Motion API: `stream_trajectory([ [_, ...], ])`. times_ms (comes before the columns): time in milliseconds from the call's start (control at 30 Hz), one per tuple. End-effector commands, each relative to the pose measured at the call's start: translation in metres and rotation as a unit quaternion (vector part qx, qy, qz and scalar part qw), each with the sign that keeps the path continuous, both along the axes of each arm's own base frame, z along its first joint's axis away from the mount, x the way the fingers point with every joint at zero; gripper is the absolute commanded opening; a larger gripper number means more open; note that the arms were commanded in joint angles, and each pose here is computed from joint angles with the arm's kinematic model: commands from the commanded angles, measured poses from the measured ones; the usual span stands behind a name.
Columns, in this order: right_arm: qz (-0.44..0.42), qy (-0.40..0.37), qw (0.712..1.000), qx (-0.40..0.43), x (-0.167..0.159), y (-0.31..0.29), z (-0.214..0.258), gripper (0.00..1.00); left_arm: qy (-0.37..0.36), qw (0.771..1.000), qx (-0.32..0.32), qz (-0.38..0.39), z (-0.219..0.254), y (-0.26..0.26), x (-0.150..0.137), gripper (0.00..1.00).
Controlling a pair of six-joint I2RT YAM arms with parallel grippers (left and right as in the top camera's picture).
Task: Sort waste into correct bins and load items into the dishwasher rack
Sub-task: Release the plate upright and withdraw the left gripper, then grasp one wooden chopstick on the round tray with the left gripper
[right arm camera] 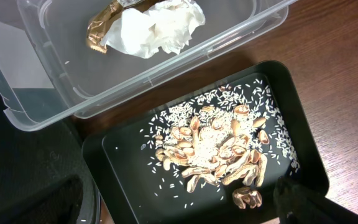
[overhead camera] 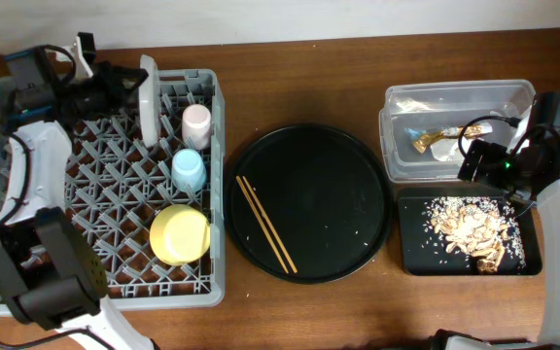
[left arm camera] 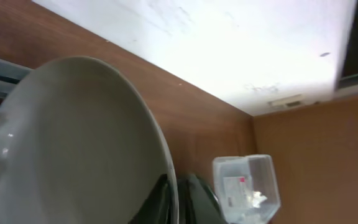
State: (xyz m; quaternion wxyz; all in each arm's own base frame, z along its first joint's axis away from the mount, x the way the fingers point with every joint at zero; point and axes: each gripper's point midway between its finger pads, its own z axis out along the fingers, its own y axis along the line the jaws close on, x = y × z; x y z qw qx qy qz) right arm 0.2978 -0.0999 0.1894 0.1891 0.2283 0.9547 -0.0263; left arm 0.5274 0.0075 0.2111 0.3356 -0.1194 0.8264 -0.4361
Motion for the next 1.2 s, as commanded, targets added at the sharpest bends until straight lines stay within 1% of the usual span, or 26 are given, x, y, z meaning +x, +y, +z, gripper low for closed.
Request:
stream_trajectory([
  [0,-0.004,-0.004,1.0,-0.007,0.001,-0.004,0.004,0.99,0.008,0.999,0.037,0.037,-0.011,0.009,0.01,0.12],
  [67,-0.004,-0.004,1.0,-0.007,0.001,-0.004,0.004,0.99,0.009,0.998,0.043,0.043,-0.012,0.011,0.011,0.13],
  [100,-0.004,-0.004,1.0,-0.007,0.001,-0.004,0.004,0.99,0.007,0.998,0.044,0.043,-0.012,0.012,0.011,0.18],
  [133,-0.004,-0.004,1.0,-0.007,0.001,-0.004,0.004,0.99,-0.003,0.998,0.043,0.04,-0.008,0.011,0.013,0.31],
  [167,-0.004,-0.004,1.0,-0.007,0.001,-0.004,0.004,0.99,-0.028,0.999,0.034,0.024,0.002,0.006,0.015,0.49],
  [233,-0.004,-0.004,1.0,-0.007,0.001,-0.004,0.004,0.99,-0.076,0.997,0.023,-0.004,0.032,-0.002,0.015,0.69],
  [300,-0.004,-0.004,1.0,-0.007,0.001,-0.004,0.004,0.99,-0.103,0.994,0.026,-0.011,0.061,-0.005,0.01,0.75],
  [333,-0.004,-0.004,1.0,-0.007,0.001,-0.004,0.004,0.99,-0.125,0.992,0.032,-0.014,0.091,-0.01,0.0,0.75],
  [367,-0.004,-0.004,1.0,-0.007,0.001,-0.004,0.004,0.99,-0.139,0.99,0.036,-0.016,0.112,-0.016,-0.011,0.74],
  [400,-0.004,-0.004,1.0,-0.007,0.001,-0.004,0.004,0.99,-0.139,0.989,0.037,-0.019,0.137,-0.027,-0.034,0.72],
  [433,-0.004,-0.004,1.0,-0.007,0.001,-0.004,0.004,0.99,-0.121,0.992,0.042,-0.011,0.147,-0.035,-0.053,0.7],
  [467,-0.004,-0.004,1.0,-0.007,0.001,-0.004,0.004,0.99,-0.093,0.994,0.06,0.001,0.151,-0.044,-0.076,0.72],
  [500,-0.004,-0.004,1.0,-0.007,0.001,-0.004,0.004,0.99,-0.065,0.993,0.095,-0.002,0.15,-0.059,-0.106,0.8],
  [533,-0.004,-0.004,1.0,-0.007,0.001,-0.004,0.004,0.99,-0.054,0.99,0.127,-0.02,0.15,-0.077,-0.131,0.95],
  [567,-0.004,-0.004,1.0,-0.007,0.001,-0.004,0.004,0.99,-0.035,0.986,0.155,-0.045,0.146,-0.099,-0.16,0.99],
  [600,-0.004,-0.004,1.0,-0.007,0.001,-0.004,0.004,0.99,-0.01,0.982,0.177,-0.066,0.137,-0.118,-0.183,0.99],
  [667,-0.004,-0.004,1.0,-0.007,0.001,-0.004,0.004,0.99,0.024,0.97,0.221,-0.098,0.119,-0.143,-0.207,0.64],
  [700,-0.004,-0.004,1.0,-0.007,0.001,-0.004,0.004,0.99,0.039,0.958,0.258,-0.118,0.103,-0.159,-0.218,0.46],
  [733,-0.004,-0.004,1.0,-0.007,0.001,-0.004,0.004,0.99,0.052,0.949,0.283,-0.132,0.088,-0.175,-0.227,0.36],
  [767,-0.004,-0.004,1.0,-0.007,0.001,-0.004,0.004,0.99,0.084,0.94,0.307,-0.126,0.066,-0.19,-0.236,0.31],
  [867,-0.004,-0.004,1.0,-0.007,0.001,-0.004,0.004,0.99,0.149,0.908,0.382,-0.089,0.005,-0.213,-0.25,0.31],
  [900,-0.004,-0.004,1.0,-0.007,0.001,-0.004,0.004,0.99,0.161,0.904,0.385,-0.09,-0.008,-0.223,-0.254,0.31],
  [933,-0.004,-0.004,1.0,-0.007,0.001,-0.004,0.004,0.99,0.175,0.898,0.391,-0.103,-0.034,-0.243,-0.258,0.31],
  [1000,-0.004,-0.004,1.0,-0.007,0.001,-0.004,0.004,0.99,0.195,0.886,0.405,-0.114,-0.061,-0.257,-0.261,0.31],
  [1100,-0.004,-0.004,1.0,-0.007,0.001,-0.004,0.004,0.99,0.252,0.859,0.434,-0.098,-0.11,-0.262,-0.261,0.29],
  [1167,-0.004,-0.004,1.0,-0.007,0.001,-0.004,0.004,0.99,0.269,0.844,0.458,-0.081,-0.132,-0.256,-0.257,0.27],
])
